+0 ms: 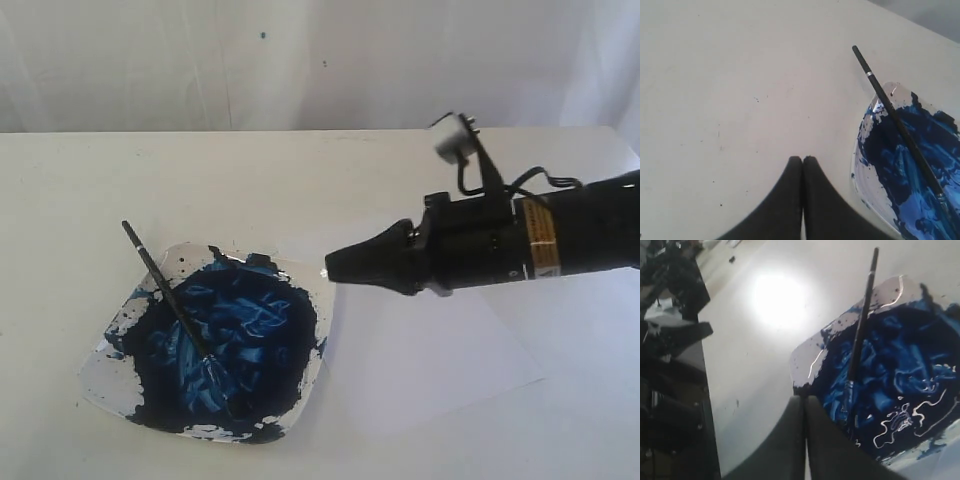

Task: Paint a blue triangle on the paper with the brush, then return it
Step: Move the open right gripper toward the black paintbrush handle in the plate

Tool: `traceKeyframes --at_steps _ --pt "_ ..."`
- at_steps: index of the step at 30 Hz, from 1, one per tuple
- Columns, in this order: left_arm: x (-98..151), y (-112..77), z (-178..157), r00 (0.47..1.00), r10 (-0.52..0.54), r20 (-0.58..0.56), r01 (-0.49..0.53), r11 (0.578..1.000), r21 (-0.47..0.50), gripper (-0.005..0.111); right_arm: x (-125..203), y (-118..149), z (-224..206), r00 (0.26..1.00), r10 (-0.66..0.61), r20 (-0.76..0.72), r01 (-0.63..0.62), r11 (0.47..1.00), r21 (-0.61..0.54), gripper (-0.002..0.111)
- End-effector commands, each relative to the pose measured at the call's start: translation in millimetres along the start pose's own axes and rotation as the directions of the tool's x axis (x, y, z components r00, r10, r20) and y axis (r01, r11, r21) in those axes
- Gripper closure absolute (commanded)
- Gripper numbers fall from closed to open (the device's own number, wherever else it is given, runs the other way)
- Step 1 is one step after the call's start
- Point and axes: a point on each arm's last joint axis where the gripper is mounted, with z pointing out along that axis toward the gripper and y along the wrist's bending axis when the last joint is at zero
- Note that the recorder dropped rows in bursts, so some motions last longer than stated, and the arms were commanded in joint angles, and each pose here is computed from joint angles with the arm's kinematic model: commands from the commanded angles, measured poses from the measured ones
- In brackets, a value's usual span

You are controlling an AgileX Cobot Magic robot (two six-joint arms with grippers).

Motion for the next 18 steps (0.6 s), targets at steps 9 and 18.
traceKeyframes --at_steps 9,18 --pt "2 -0.1 0 0.999 0.005 -0.037 -0.005 1.000 -0.005 0.107 -50 22 57 0.953 -0.295 -0.072 0.302 0.893 0.333 0.108" --pt "2 -0.1 0 0.999 0.005 -0.038 -0.005 1.000 -0.006 0.107 -96 22 104 0.962 -0.272 0.024 0.252 0.920 0.301 0.108"
